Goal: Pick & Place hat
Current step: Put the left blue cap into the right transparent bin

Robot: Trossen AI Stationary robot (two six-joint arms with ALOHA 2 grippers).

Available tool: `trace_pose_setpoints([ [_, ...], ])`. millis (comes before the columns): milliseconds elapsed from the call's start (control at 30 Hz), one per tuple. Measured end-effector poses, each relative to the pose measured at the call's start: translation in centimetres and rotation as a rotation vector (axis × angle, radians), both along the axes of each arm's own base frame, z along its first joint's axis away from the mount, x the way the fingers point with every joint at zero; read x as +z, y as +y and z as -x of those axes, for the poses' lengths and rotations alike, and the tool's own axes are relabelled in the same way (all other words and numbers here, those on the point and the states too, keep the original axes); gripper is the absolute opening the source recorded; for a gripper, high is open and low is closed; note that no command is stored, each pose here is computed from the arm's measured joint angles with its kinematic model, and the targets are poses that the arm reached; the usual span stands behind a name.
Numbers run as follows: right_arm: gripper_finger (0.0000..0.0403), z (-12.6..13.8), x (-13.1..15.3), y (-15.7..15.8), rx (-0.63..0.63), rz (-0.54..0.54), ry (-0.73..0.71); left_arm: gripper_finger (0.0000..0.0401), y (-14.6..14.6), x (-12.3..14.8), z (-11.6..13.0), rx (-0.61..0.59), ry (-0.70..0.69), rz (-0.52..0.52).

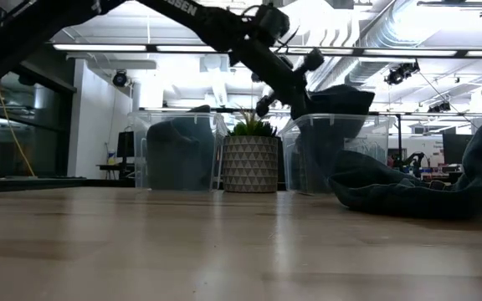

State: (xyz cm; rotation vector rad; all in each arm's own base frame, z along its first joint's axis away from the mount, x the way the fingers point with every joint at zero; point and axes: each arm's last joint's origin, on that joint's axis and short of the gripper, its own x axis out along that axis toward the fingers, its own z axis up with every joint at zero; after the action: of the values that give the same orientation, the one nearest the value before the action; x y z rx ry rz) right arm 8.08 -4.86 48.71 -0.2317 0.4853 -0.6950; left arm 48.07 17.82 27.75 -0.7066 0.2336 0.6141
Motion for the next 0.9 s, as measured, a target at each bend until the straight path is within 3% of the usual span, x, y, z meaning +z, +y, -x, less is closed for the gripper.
trace_pose_setpoints([
  [133, 0.0283, 0.22, 0.05, 0.15, 0.011, -0.003, -0.011, 0.0000, -0.04, -0.68, -0.08, -0.013, 0.016, 0.034],
  [900, 0.0283, 0.37, 0.09, 0.29, 0.030, -0.014, -0.024, 0.0000, -0.05, -0.51, -0.04, -0.030, 0.026, 0.011],
])
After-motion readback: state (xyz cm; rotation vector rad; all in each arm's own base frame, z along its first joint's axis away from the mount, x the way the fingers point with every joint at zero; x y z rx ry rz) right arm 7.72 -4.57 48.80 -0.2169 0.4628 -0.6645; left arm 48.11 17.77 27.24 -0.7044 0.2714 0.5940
